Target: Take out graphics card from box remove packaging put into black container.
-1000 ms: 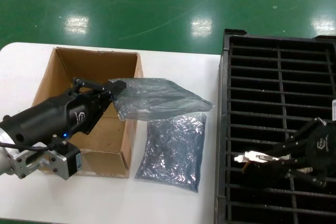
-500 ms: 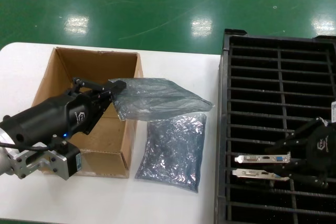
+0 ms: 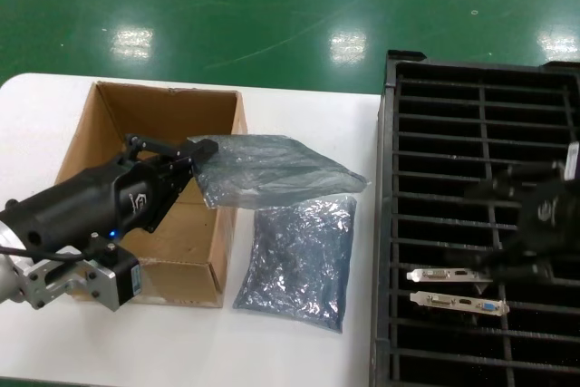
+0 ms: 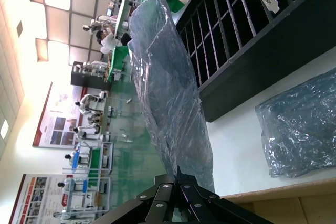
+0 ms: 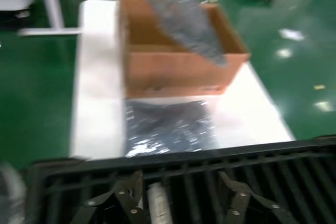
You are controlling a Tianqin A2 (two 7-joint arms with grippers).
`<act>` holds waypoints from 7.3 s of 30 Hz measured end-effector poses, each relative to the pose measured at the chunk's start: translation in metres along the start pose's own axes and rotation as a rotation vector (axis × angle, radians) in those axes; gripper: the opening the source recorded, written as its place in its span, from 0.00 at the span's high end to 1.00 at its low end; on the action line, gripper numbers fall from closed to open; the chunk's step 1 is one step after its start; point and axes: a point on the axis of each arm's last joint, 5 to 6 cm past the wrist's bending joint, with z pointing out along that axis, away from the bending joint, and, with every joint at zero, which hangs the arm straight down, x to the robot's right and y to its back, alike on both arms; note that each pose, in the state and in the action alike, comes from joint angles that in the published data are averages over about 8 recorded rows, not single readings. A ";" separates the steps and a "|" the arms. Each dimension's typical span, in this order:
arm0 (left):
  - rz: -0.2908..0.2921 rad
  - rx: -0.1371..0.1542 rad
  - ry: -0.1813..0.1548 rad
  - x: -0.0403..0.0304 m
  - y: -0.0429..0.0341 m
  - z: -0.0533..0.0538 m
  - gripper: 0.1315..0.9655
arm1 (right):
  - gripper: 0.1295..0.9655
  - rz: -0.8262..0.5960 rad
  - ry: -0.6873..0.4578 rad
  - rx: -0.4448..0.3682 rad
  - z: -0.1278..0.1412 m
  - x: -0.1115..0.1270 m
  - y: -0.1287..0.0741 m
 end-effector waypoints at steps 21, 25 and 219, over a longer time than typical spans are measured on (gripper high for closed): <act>-0.002 0.001 0.001 -0.0002 -0.0002 0.000 0.99 | 0.19 0.528 0.680 0.326 0.051 -0.019 0.043; -0.032 0.012 0.006 -0.0028 -0.0025 0.000 0.99 | 0.14 0.536 0.688 0.329 0.052 -0.019 0.044; -1.498 -0.339 -0.481 0.1341 -0.0623 0.022 0.00 | 0.00 0.781 0.916 0.348 0.117 -0.181 0.117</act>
